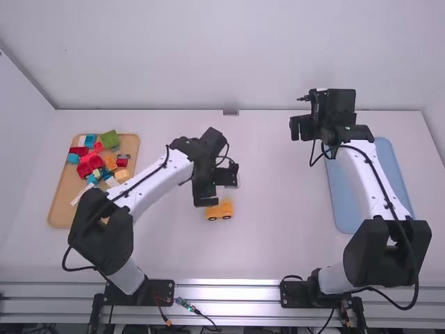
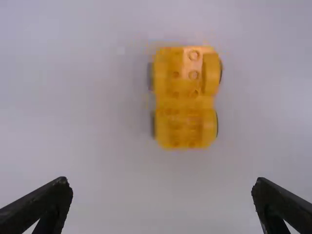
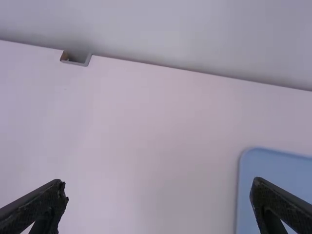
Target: Assemble lego blocks to make yellow taxi
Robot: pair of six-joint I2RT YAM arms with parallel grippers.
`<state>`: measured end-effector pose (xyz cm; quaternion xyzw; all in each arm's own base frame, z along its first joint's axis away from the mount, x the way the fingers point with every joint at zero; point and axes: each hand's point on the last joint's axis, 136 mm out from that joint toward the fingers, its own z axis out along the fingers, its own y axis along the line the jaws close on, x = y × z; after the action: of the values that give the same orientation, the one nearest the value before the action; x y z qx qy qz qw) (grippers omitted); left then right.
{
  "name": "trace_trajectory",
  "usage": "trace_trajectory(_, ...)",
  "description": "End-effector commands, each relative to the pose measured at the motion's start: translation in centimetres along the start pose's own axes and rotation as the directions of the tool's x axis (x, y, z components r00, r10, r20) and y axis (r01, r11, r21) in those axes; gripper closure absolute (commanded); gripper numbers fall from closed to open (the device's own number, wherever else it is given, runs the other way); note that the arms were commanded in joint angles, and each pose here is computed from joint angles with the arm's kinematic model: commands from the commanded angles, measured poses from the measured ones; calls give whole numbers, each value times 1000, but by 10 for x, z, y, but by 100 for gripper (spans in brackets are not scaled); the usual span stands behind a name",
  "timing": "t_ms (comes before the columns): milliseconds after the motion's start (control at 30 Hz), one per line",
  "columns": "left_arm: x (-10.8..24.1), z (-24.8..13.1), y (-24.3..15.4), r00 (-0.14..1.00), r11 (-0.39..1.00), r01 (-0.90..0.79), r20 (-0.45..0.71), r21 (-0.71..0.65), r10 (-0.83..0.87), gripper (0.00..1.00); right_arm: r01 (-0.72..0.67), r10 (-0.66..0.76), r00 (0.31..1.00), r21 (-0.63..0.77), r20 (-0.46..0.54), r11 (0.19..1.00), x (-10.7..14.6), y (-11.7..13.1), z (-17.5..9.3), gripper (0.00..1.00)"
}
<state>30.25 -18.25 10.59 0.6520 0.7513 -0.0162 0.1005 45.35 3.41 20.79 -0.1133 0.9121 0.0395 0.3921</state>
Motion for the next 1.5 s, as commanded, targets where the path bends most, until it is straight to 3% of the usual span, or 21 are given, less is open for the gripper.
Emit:
trace_trajectory(0,19,-26,41,992,984,119,-17,-135,-123,1,5,-6,998,6,57,1000,-19,0,-16,1)
trace_trajectory(100,47,-39,76,947,921,312,1,-234,-320,1,5,-6,998,7,56,1000,-19,0,-16,1)
trace_trajectory(233,120,-54,120,783,733,613,98,-296,-614,1,9,-10,998,10,57,1000,-19,0,-16,1)
trace_trajectory(267,123,-55,121,777,728,620,102,-294,-621,1,9,-10,998,10,57,1000,-19,-1,-16,1)
trace_trajectory(433,212,-74,149,614,545,782,226,-301,-756,1,10,-10,998,9,67,1000,-22,0,-16,1)
trace_trajectory(567,289,-91,165,503,365,831,289,-419,-815,1,0,0,997,8,73,1000,-23,0,-16,1)
trace_trajectory(667,320,-97,159,389,243,881,328,-406,-861,1,0,-1,997,8,72,1000,-23,0,-16,1)
trace_trajectory(733,324,-97,156,435,298,865,309,-403,-846,1,0,-1,997,9,76,1000,-24,-1,-16,1)
trace_trajectory(800,319,-90,147,622,514,765,237,-387,-747,1,1,-2,997,10,79,1000,-25,-1,-17,1)
trace_trajectory(867,322,-87,148,667,563,730,226,-389,-709,1,1,-2,997,10,81,1000,-25,-1,-17,1)
trace_trajectory(1100,344,-64,155,656,572,741,199,-352,-728,1,-15,14,996,8,84,1000,-26,-1,-17,1)
trace_trajectory(1300,344,-26,144,761,742,642,44,-193,-648,1,-49,48,994,7,103,999,-30,-1,-17,1)
trace_trajectory(1467,346,-8,143,810,807,585,16,-82,-586,1,-34,35,994,-6,105,999,-32,7,-16,1)
